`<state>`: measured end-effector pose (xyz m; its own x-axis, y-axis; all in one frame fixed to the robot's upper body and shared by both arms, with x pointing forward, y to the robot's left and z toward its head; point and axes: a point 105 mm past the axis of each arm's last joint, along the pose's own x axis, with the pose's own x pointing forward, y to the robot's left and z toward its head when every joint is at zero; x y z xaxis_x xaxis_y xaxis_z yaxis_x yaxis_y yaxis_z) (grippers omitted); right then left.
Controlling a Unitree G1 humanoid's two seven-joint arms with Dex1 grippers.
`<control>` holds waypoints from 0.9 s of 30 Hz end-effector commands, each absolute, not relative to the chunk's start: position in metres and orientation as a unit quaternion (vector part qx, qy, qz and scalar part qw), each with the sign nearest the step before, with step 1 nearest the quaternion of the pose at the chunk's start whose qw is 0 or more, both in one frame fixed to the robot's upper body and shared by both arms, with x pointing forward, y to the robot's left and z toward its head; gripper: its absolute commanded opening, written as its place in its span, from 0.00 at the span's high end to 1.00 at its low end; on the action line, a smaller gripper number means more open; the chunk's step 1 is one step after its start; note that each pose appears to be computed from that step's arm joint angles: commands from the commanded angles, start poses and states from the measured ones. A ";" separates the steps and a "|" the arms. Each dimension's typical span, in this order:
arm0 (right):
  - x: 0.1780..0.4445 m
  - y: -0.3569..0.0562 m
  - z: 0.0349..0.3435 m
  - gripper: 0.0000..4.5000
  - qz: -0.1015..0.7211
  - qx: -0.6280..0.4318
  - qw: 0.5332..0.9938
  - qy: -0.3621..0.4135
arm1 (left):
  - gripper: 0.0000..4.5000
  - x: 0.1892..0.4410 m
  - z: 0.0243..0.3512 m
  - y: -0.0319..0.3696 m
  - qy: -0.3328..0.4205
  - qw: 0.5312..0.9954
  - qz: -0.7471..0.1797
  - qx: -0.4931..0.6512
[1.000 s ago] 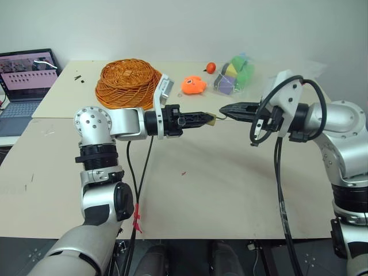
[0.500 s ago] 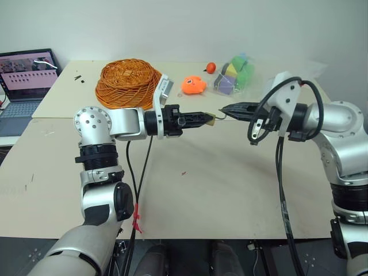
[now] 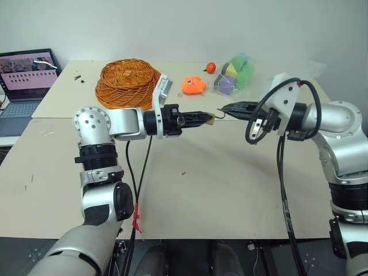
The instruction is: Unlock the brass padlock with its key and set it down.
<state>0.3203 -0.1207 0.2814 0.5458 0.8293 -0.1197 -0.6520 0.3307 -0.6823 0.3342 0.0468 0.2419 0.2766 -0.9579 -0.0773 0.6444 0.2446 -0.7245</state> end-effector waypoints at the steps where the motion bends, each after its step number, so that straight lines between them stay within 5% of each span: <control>1: 0.313 -0.136 0.312 0.98 0.438 -0.359 0.809 -0.157 | 1.00 0.332 0.237 0.059 0.265 0.752 -0.533 -0.284; 12: 0.302 -0.137 0.345 0.98 0.429 -0.329 0.821 -0.185 | 1.00 0.337 0.186 0.066 0.335 0.760 -0.475 -0.291; 17: 0.299 -0.133 0.345 0.98 0.431 -0.328 0.819 -0.187 | 1.00 0.337 0.145 0.063 0.390 0.767 -0.426 -0.279; 27: 0.290 -0.127 0.317 0.98 0.474 -0.321 0.808 -0.136 | 1.00 0.334 0.130 0.060 0.412 0.763 -0.414 -0.276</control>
